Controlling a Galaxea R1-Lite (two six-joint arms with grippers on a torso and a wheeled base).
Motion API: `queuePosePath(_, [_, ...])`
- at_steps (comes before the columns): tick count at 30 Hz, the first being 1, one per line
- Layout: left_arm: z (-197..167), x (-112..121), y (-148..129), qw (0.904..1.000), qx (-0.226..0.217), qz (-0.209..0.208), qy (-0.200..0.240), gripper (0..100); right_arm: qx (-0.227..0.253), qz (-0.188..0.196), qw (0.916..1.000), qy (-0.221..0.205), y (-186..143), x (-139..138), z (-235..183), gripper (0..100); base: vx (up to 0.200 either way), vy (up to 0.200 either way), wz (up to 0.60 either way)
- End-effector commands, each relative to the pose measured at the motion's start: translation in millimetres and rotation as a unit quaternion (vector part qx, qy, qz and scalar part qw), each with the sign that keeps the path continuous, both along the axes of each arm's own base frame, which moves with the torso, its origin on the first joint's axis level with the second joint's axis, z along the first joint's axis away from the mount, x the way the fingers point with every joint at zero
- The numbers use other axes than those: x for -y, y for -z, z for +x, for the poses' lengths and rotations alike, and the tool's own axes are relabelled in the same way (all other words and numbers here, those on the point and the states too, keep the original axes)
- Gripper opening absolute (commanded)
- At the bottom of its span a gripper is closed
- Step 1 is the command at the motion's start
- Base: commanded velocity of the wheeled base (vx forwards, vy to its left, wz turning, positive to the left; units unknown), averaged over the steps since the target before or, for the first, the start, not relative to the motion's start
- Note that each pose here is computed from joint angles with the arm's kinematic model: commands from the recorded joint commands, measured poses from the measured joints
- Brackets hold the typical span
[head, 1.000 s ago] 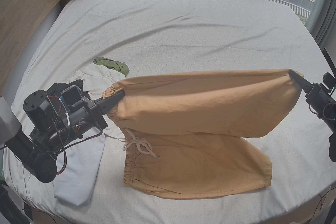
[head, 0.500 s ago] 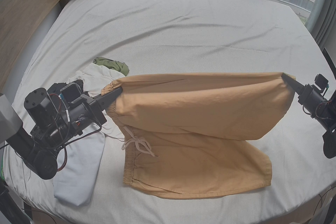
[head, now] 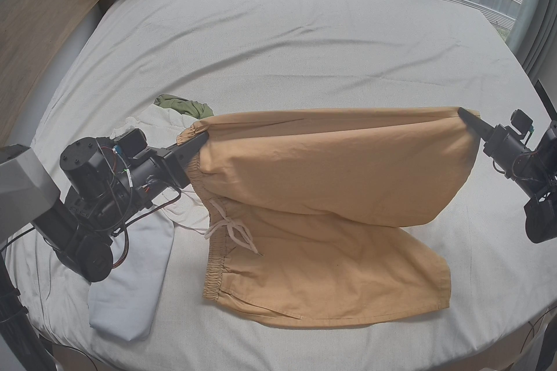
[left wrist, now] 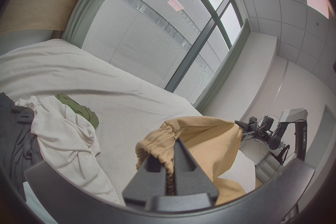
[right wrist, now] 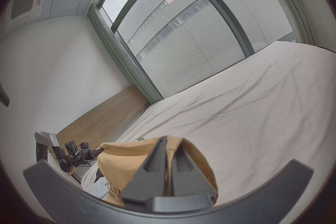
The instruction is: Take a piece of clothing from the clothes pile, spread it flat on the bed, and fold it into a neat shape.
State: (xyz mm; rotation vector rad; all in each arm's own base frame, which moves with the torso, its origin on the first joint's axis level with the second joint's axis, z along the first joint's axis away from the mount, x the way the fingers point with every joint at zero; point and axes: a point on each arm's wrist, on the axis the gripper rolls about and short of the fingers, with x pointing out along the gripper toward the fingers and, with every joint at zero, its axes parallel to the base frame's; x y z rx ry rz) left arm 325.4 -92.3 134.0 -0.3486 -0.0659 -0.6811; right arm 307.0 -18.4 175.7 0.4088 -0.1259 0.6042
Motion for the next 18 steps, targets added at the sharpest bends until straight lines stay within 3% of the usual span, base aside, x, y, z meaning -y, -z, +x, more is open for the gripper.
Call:
queuePosePath(1, [19.0, 6.2, 15.3, 0.9999, -0.008, 0.0, -0.007, 0, -0.01, 0.003, 0.9999, -0.003, 11.8, 0.1, 20.4, 0, 0.0, 0.0, 0.0])
queuePosePath(13, [62.5, 11.6, 25.0, 0.9973, -0.005, -0.054, -0.049, 0, -0.019, 0.009, 0.9997, -0.01, 17.8, -3.0, 54.8, 0, 0.0, 0.0, 0.0])
queuePosePath(18, [72.7, 13.9, 34.1, 0.9968, -0.008, -0.059, -0.054, 0, -0.025, 0.012, 0.9995, -0.012, 19.2, -3.2, 66.9, 0, 0.0, 0.0, 0.0])
